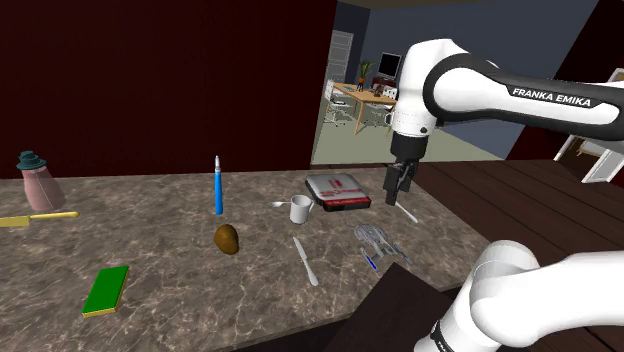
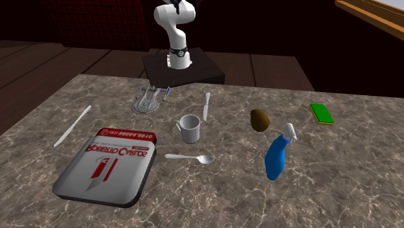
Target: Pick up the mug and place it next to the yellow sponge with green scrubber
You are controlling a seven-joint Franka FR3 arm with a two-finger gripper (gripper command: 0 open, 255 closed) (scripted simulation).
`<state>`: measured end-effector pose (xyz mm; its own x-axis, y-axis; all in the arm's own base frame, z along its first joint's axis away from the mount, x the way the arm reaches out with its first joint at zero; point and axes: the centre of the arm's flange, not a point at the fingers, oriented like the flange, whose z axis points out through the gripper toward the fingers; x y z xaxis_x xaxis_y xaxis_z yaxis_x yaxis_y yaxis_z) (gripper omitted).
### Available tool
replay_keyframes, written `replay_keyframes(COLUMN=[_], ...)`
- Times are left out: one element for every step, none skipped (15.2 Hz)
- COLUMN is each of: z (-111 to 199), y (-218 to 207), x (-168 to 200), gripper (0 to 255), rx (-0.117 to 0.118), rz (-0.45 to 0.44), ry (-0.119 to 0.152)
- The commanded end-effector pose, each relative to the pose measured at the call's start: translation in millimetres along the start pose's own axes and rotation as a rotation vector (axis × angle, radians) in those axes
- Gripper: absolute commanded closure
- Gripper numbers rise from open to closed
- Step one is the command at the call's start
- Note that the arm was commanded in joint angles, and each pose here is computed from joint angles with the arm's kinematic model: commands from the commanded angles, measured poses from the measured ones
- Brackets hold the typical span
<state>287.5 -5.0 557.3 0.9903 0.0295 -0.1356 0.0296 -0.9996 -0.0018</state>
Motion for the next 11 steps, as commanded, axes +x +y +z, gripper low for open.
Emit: replay_keyframes(z=[0.0, 6.5, 13.0, 19.4, 25.8, 32.2, 38.6, 44.9, 51.2, 57.4, 63.7], y=[0.0, 1.9, 3.9, 5.9, 7.9, 10.0, 12.1, 14.2, 16.4, 18.6, 20.9], x=[0.0, 10.9, 21.8, 32.8, 43.7, 54.7, 65.7, 76.6, 87.6, 98.6, 109.6], gripper=[0, 0, 0, 0, 0, 0, 0, 0, 0, 0, 0], rx=[0.000, -0.002, -0.004, -0.005, -0.007, -0.009, -0.011, -0.012, -0.014, -0.016, -0.018], rz=[0.000, 0.002, 0.005, 0.007, 0.010, 0.012, 0.014, 0.017, 0.019, 0.022, 0.024], ry=[0.000, 0.002, 0.005, 0.007, 0.009, 0.012, 0.014, 0.016, 0.019, 0.021, 0.023])
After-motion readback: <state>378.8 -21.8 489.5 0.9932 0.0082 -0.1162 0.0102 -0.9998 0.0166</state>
